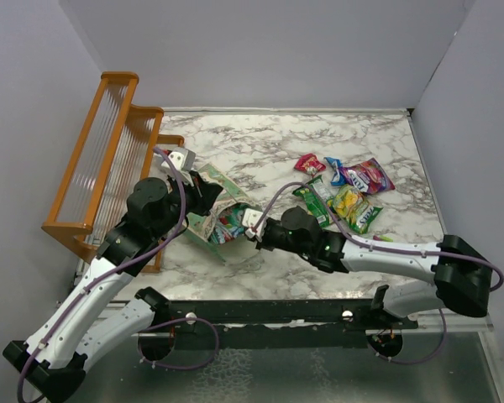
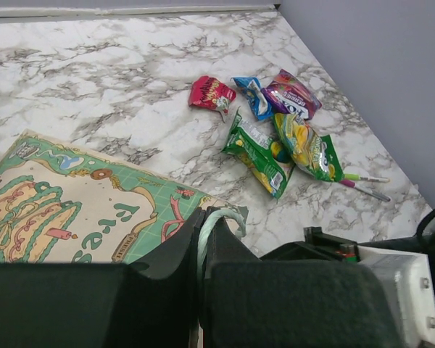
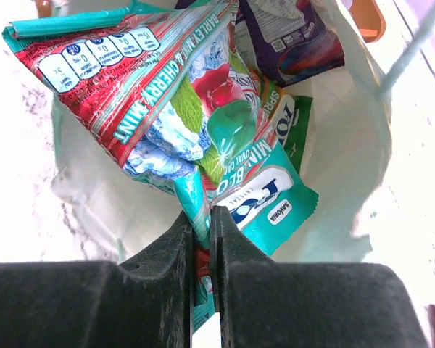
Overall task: Take the snacks out of the paper bag
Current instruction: Take out the snack from the paper bag, then place the snack at the center of the board.
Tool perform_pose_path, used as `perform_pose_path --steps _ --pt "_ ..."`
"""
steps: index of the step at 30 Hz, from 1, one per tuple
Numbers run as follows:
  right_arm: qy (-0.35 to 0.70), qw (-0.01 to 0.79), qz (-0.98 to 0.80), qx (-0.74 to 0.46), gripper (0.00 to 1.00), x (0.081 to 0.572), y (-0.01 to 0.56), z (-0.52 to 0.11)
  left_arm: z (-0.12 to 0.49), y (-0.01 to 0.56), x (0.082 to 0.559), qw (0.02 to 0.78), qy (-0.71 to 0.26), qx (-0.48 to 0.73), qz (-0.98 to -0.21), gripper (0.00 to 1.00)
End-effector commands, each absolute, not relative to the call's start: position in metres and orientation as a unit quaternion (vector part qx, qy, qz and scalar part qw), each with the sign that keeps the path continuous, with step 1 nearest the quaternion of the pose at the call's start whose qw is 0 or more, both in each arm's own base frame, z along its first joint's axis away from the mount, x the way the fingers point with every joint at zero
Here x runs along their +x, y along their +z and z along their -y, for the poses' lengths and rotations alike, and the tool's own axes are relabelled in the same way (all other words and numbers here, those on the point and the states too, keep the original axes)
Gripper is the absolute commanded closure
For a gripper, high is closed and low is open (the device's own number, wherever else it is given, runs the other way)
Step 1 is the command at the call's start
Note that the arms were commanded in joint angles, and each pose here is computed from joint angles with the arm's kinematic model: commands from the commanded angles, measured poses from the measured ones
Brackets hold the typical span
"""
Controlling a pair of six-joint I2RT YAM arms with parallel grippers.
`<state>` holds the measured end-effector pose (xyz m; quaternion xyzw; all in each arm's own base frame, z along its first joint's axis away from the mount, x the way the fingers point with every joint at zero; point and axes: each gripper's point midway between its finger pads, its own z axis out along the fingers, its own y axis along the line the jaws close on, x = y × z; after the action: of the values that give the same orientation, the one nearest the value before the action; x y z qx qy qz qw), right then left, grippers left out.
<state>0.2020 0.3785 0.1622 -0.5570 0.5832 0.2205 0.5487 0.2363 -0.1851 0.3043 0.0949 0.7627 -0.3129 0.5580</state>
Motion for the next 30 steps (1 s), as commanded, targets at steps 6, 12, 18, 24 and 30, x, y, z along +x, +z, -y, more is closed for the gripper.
perform_pose_path --steps 6,12,18,24,30 --pt "0.271 0.569 -0.573 -0.524 0.99 0.171 0.215 -0.345 0.178 0.315 0.245 0.581 -0.3 0.074 -0.753 1.0" --pt "0.274 0.594 -0.568 -0.5 0.99 0.161 0.249 -0.313 0.175 0.318 0.248 0.585 -0.294 0.062 -0.753 1.0" --pt "0.286 0.617 -0.559 -0.473 0.99 0.15 0.274 -0.288 0.174 0.319 0.251 0.585 -0.287 0.058 -0.756 1.0" --pt "0.245 0.612 -0.623 -0.421 0.99 0.164 0.27 -0.26 0.172 0.318 0.25 0.586 -0.281 0.063 -0.758 1.0" --pt "0.187 0.644 -0.666 -0.325 0.99 0.191 0.274 -0.228 0.171 0.317 0.25 0.586 -0.278 0.064 -0.759 1.0"
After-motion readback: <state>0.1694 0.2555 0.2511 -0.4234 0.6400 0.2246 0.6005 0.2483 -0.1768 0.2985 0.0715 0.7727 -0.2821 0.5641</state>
